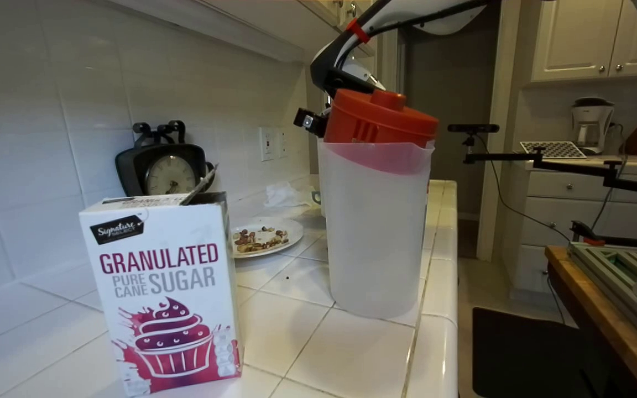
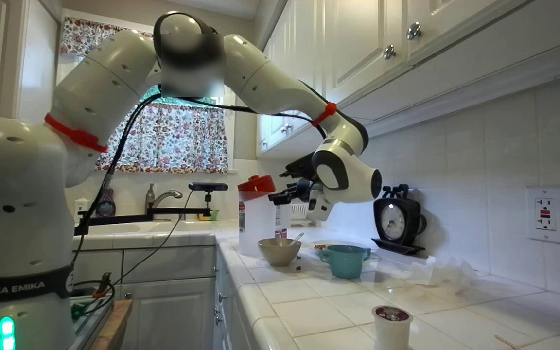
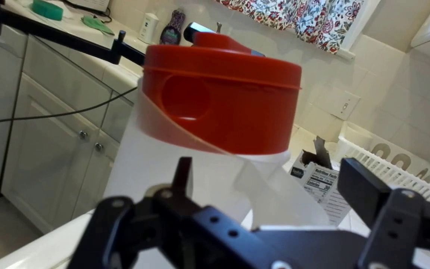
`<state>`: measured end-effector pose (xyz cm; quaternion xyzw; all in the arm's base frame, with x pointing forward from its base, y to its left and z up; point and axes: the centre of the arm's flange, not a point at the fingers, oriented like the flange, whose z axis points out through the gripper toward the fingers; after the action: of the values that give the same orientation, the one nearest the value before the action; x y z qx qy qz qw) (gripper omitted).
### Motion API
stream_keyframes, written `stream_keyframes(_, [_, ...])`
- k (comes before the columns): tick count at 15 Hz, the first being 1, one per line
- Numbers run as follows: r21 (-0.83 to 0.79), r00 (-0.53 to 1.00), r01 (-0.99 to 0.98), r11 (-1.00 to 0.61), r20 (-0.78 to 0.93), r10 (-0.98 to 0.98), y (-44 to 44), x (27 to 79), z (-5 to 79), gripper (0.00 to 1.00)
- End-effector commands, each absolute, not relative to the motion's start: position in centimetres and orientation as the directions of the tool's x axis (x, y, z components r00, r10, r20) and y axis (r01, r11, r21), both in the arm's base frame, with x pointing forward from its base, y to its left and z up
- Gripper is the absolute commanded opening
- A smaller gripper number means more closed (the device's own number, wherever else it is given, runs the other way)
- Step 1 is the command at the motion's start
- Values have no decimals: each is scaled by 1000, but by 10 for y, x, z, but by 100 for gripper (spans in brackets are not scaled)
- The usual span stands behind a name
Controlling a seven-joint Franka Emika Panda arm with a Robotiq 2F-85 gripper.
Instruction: Move the jug to the right.
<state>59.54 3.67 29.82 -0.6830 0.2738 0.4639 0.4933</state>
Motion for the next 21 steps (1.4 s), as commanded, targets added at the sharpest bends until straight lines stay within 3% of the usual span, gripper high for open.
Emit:
stream_keyframes(1, [-468,460,-793,-390,-880,120,50,620,324,100])
stream_keyframes(6, [-428,427,-804,-413,-899,101,52,639,331,100])
stream_keyframes(17, [-176,133,-854,-490,-984,120,37,629,272,100])
stream_keyframes(21, [-121,68,-848,-516,-990,120,41,622,256,95])
